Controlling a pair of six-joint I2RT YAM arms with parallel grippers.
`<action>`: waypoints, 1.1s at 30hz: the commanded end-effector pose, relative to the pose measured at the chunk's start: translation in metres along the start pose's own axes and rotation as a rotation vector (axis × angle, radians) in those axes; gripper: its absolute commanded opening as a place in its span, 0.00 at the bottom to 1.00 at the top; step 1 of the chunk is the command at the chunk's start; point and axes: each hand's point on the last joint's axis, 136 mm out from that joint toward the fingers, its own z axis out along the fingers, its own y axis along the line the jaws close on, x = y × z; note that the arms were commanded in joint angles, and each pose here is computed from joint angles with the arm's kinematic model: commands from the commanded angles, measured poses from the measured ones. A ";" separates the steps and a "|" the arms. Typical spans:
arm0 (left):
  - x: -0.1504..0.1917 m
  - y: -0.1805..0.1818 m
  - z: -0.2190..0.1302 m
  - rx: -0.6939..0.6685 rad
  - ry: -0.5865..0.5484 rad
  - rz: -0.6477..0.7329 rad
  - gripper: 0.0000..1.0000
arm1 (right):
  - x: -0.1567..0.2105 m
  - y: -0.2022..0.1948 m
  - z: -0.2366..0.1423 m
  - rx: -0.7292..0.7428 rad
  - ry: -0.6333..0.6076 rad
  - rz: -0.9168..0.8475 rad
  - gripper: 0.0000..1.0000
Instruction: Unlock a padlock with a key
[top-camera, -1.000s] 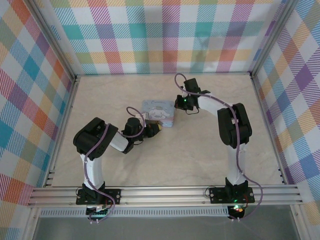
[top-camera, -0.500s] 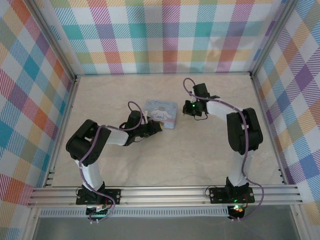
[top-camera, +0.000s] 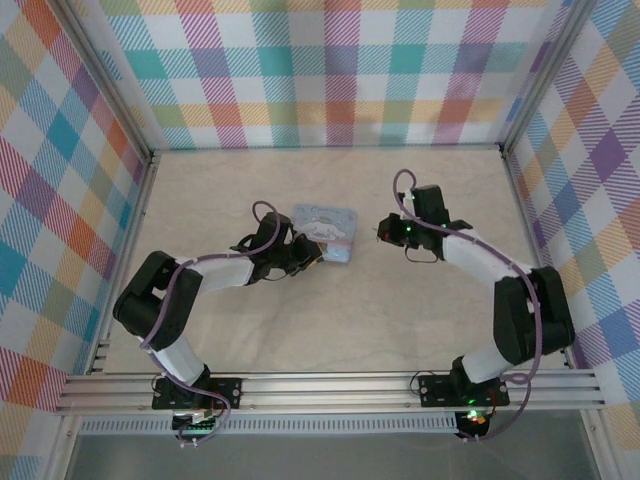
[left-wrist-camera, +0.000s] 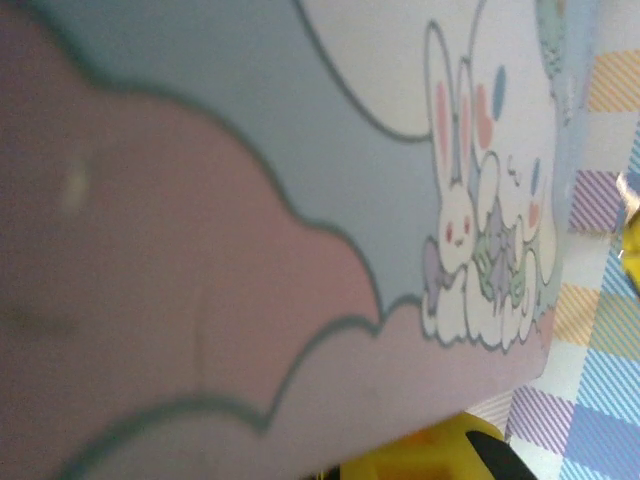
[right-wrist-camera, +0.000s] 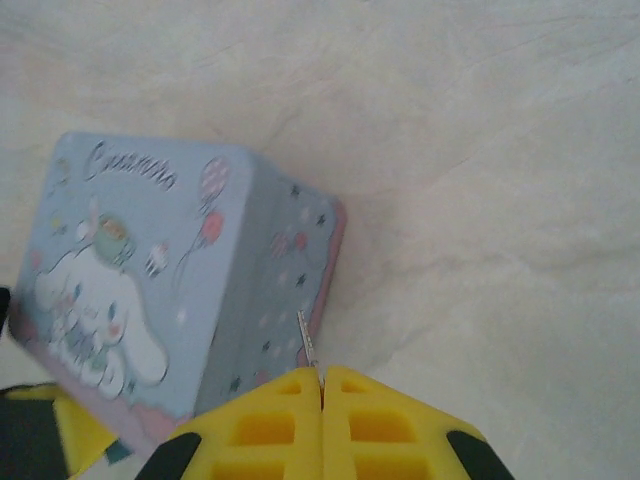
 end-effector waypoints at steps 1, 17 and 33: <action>-0.007 -0.031 -0.008 0.051 -0.041 -0.022 0.10 | 0.005 0.021 -0.012 -0.127 -0.018 0.020 0.00; -0.013 -0.054 -0.002 0.160 -0.090 -0.065 0.10 | 0.026 0.079 -0.068 -0.526 -0.102 0.083 0.00; -0.015 -0.061 -0.003 0.204 -0.095 -0.083 0.10 | 0.010 0.112 -0.123 -0.638 -0.217 0.089 0.00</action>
